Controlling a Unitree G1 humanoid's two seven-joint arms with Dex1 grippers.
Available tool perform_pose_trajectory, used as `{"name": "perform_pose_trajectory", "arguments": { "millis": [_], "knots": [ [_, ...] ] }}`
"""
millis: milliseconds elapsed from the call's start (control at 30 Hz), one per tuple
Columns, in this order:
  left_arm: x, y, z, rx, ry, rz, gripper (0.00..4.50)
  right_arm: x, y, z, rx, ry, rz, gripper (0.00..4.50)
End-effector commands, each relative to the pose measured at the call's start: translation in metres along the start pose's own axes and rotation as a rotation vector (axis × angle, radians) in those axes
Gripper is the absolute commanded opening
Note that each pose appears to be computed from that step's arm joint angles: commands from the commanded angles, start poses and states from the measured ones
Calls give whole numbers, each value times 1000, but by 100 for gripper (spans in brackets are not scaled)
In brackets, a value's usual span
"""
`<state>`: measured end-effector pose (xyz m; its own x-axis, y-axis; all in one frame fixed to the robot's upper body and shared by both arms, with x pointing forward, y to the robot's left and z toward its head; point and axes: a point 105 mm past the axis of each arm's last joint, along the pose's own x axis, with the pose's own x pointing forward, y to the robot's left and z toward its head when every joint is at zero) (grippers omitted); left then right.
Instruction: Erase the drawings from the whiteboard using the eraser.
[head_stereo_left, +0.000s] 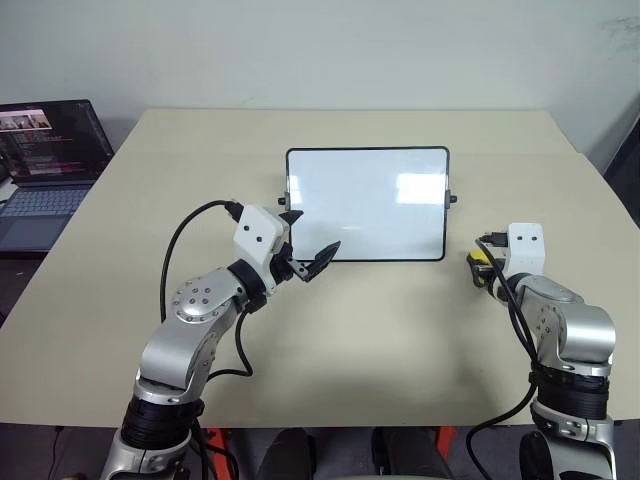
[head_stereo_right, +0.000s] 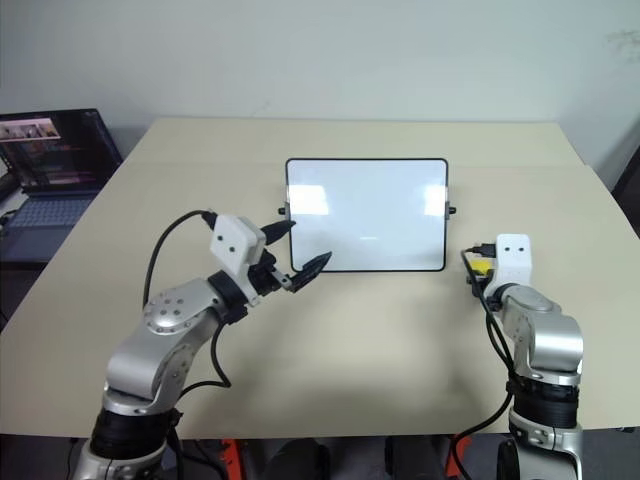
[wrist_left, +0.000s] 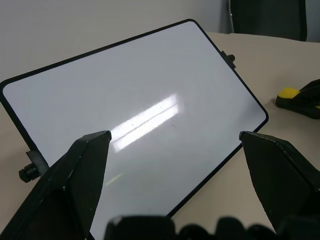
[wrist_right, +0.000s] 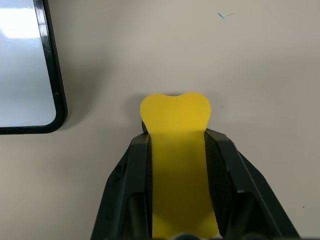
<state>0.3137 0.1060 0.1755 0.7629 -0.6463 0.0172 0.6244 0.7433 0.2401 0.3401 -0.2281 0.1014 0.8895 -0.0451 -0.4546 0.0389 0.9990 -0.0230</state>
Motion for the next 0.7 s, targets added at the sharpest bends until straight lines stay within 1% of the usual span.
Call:
{"name": "perform_pose_trajectory", "arguments": {
  "millis": [33,267,333,400,567,600,700],
  "knots": [
    [-1,0,13,29,-48,6,450,-3,1,8,-15,-45,-3,114],
    [-1,1,14,33,-49,6,450,-3,0,11,-16,-53,2,114],
    [-1,1,14,35,-50,7,450,-3,0,10,-12,-54,3,184],
    [-1,1,13,35,-49,7,450,-3,2,10,-6,-58,17,241],
    [-2,1,13,35,-50,5,450,-3,-1,10,-14,-60,-1,425],
    [-2,1,13,35,-50,5,450,-3,-1,11,-15,-61,-4,447],
    [-2,1,13,36,-50,4,450,-3,0,13,-8,-65,-1,447]
  ]
}}
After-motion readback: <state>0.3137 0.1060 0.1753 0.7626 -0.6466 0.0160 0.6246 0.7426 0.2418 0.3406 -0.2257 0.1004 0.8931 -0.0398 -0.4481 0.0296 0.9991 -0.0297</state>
